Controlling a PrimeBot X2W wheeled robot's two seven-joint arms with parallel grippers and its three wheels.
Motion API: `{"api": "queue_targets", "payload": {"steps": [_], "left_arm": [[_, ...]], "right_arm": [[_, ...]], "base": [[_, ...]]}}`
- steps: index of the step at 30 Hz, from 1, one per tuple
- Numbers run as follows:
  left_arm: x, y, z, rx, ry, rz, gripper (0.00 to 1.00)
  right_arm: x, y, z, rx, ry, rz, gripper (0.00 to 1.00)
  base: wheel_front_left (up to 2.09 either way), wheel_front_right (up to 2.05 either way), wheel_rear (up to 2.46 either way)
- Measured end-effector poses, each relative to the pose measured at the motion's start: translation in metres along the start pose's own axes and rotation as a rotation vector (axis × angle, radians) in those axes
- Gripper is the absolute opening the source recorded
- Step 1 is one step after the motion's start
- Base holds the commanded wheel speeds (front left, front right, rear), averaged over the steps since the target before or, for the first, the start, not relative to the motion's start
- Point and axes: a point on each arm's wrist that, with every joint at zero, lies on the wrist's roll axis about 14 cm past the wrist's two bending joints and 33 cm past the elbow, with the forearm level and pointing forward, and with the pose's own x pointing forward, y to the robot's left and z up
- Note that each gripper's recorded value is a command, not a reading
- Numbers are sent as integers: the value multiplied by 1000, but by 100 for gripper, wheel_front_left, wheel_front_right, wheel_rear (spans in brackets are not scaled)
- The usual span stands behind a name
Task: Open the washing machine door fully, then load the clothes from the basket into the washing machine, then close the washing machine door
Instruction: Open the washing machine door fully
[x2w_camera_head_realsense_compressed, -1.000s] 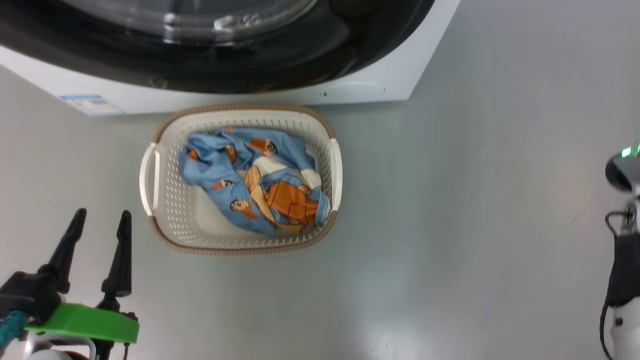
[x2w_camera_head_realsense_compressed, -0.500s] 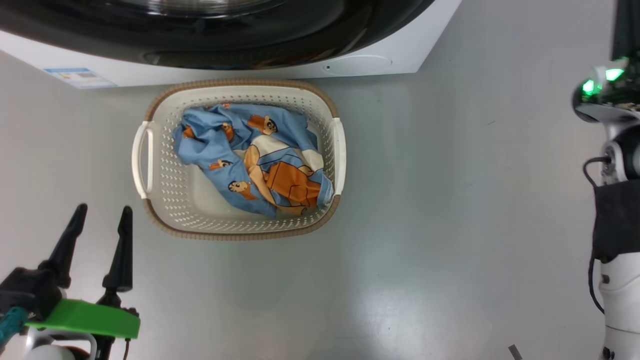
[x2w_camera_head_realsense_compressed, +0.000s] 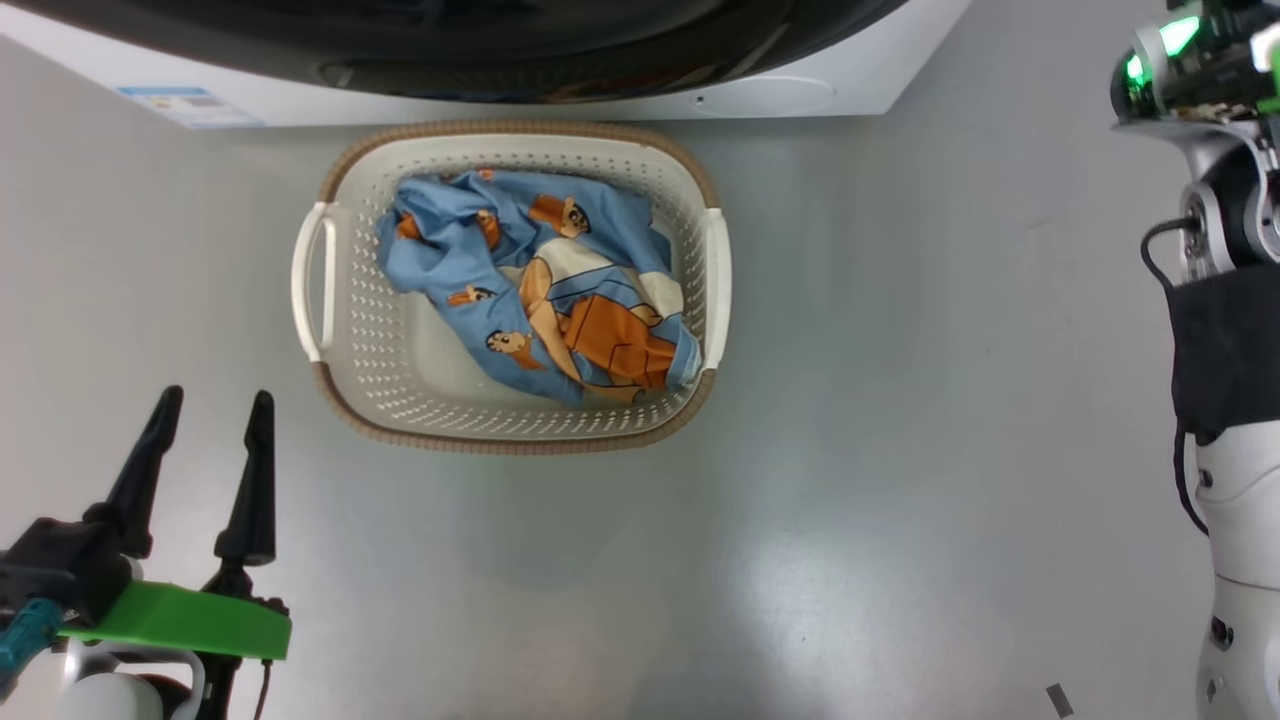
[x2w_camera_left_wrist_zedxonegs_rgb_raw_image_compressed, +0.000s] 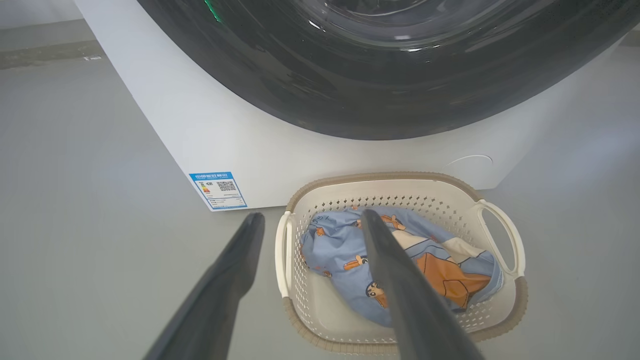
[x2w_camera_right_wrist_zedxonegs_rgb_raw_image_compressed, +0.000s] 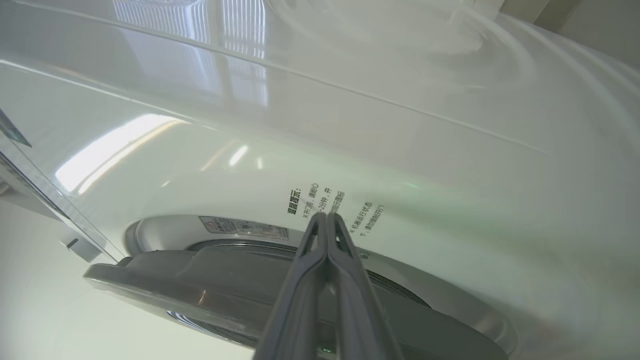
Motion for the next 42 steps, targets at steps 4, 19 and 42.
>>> {"api": "queue_targets", "payload": {"steps": [4,19,42], "left_arm": [[-3,3,-5,-8,14,19,100],[-4,12,-23,-17,63,57,100],[-5,10,-27,-31,74,62,100]], "right_arm": [[8,-2,-17,-8,59,5,0],[32,-2,-42,-36,184,41,0],[49,22,-56,-79,294,92,0]], "base": [[0,0,0],[0,0,0],[0,0,0]]}}
